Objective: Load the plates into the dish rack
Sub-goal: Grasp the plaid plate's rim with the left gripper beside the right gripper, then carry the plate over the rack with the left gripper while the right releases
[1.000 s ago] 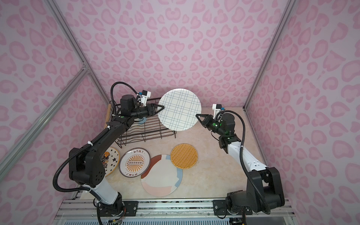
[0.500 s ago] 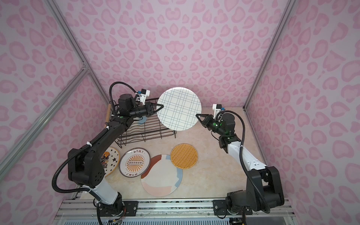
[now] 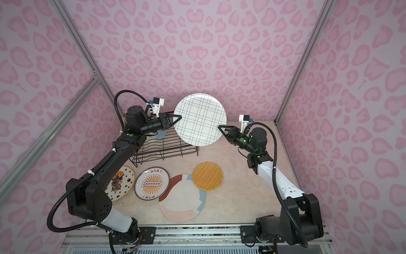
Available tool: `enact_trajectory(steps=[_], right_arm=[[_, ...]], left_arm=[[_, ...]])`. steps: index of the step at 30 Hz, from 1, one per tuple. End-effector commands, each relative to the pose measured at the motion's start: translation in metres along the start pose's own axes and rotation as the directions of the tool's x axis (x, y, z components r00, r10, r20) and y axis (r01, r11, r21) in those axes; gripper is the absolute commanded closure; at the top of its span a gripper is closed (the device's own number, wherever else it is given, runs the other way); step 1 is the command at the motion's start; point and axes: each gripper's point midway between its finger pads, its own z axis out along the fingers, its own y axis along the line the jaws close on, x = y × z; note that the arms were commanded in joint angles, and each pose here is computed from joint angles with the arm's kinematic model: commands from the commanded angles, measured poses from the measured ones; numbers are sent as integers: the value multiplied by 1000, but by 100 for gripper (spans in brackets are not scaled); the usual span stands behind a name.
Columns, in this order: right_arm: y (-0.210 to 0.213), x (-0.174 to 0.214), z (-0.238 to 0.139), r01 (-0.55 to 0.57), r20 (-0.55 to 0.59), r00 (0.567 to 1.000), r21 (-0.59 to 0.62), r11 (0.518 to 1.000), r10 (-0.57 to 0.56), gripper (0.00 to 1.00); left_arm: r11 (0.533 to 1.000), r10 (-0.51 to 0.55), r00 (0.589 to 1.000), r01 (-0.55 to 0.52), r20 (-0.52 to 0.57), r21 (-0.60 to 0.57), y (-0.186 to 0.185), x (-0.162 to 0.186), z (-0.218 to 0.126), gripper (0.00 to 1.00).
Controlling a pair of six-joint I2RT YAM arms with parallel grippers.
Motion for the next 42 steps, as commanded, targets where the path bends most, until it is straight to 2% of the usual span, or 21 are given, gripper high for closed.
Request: enact_trajectory(steps=[1,7,9,11,13,14,17,19,22,26,30,35,38,41,42], right_arm=[[22,-1,-4,57,-2,998,-52,997,-58,45],[37,1,-18,128,6,992,-19,992,-128,32],[39,3,-23,154,6,988,5,988,-154,29],[39,4,-26,172,4,985,23,985,-172,27],[37,7,-28,174,-1,985,34,984,-174,25],[37,8,-28,173,-3,985,34,984,-173,24],[38,12,-27,178,-15,984,21,984,-178,22],[38,16,-26,184,-25,983,20,983,-184,20],[35,23,-21,184,-47,982,20,983,-183,17],[34,32,-10,169,-78,983,2,986,-168,14],[35,42,1,157,-115,981,-20,987,-158,13],[30,53,9,137,-142,980,-26,990,-139,11],[24,61,13,110,-161,981,-15,994,-111,11],[20,71,21,73,-194,978,-11,997,-74,5],[20,73,22,72,-202,977,-7,997,-72,4]], left_arm=[[997,75,995,-74,63,-11,-11,-14,-11,96],[993,108,985,-99,137,-65,-18,-29,-43,96],[988,119,980,-101,161,-116,-12,-29,-57,96],[974,177,965,-143,195,-175,-18,-34,-75,96],[937,273,936,-207,220,-283,-23,-39,-97,96],[912,326,919,-244,221,-331,-26,-39,-107,96],[797,510,840,-382,184,-467,-36,-37,-135,96],[697,609,781,-443,140,-564,-38,-36,-155,96],[542,718,694,-508,56,-669,-40,-34,-181,96],[372,791,610,-551,-56,-747,-44,-38,-204,96],[261,832,530,-638,-167,-725,-49,-38,-205,96],[127,846,413,-769,-336,-626,-47,-32,-197,96],[47,837,319,-852,-445,-521,-43,-25,-191,96],[-6,809,253,-899,-531,-437,-30,-17,-187,96],[-10,798,246,-907,-550,-421,-25,-16,-186,96]])
